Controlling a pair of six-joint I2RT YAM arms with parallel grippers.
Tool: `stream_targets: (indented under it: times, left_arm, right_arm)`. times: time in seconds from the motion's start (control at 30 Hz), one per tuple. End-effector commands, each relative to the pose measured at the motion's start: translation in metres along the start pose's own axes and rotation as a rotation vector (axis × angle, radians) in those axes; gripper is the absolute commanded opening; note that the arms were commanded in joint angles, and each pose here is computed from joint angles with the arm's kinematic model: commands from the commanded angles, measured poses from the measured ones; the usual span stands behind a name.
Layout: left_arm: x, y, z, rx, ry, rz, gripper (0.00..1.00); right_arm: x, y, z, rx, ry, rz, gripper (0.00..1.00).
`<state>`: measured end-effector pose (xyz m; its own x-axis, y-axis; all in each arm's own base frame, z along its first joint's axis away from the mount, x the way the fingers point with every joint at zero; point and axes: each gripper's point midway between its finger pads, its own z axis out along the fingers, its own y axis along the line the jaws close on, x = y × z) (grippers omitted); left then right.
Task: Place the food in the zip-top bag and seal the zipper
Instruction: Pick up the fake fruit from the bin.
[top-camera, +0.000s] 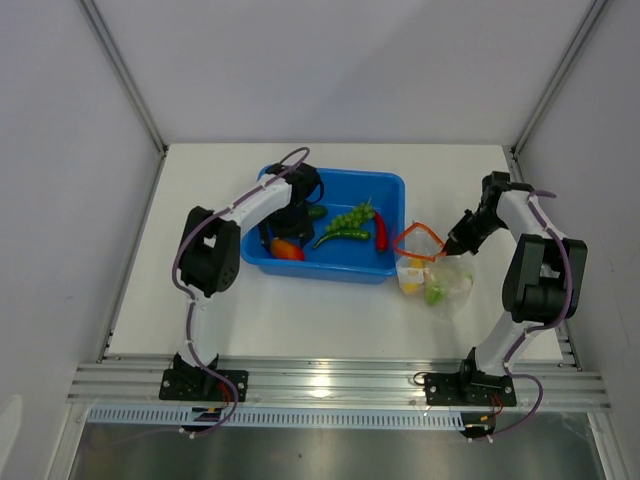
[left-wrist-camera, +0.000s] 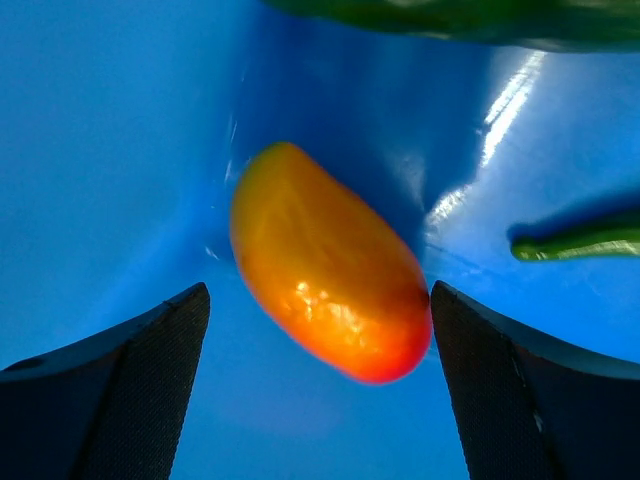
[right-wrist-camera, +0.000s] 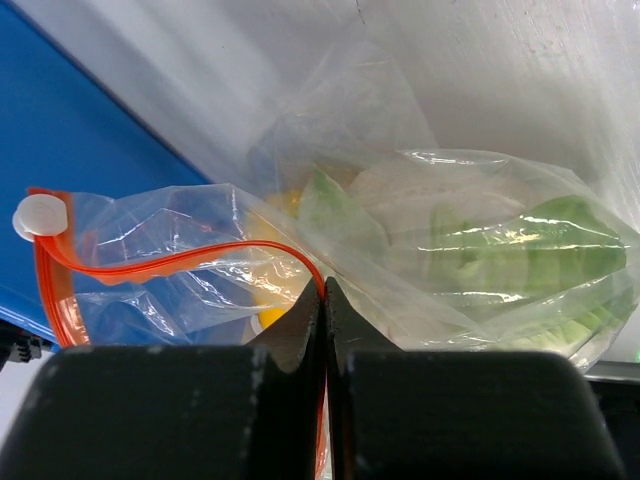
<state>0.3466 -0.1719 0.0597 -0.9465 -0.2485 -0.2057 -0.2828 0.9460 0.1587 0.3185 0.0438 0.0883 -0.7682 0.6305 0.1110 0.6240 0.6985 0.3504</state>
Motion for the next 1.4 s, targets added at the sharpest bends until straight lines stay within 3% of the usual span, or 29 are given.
stream_targets:
  times: [0.0, 0.13, 0.33, 0.43, 0.63, 0.67, 0.8, 1.2, 1.37]
  left_arm:
    - [0.003, -0.005, 0.001, -0.024, 0.04, -0.108, 0.93]
    - [0.011, -0.017, 0.014, 0.006, 0.109, -0.135, 0.94]
    - [0.001, -0.027, 0.023, 0.023, 0.096, -0.155, 0.93]
    - [-0.005, -0.03, 0.024, 0.045, 0.083, -0.172, 0.83]
    - [-0.001, -0.031, 0.027, 0.069, 0.083, -0.159, 0.39]
    - [0.001, -0.032, 0.027, 0.077, 0.09, -0.153, 0.27]
    - [0.005, -0.031, 0.027, 0.091, 0.1, -0.133, 0.03]
    - [-0.016, -0.046, -0.021, 0.24, -0.052, 0.01, 0.01]
    - [-0.026, -0.049, -0.065, 0.336, -0.189, 0.094, 0.01]
  right_arm:
    - [-0.007, 0.015, -0.016, -0.056, -0.074, -0.017, 0.0]
    - [-0.003, 0.015, -0.023, -0.056, -0.092, -0.026, 0.0]
    - [-0.001, 0.009, -0.032, -0.044, -0.108, -0.043, 0.0]
    - [-0.003, 0.009, -0.037, -0.049, -0.117, -0.046, 0.0]
    - [-0.003, 0.011, -0.044, -0.061, -0.135, -0.058, 0.0]
    - [-0.002, 0.011, -0.045, -0.063, -0.137, -0.058, 0.0]
    - [-0.002, 0.013, -0.049, -0.077, -0.155, -0.069, 0.0]
    - [0.014, 0.018, -0.057, -0.105, -0.192, -0.124, 0.0]
    - [0.021, 0.018, -0.054, -0.13, -0.211, -0.152, 0.0]
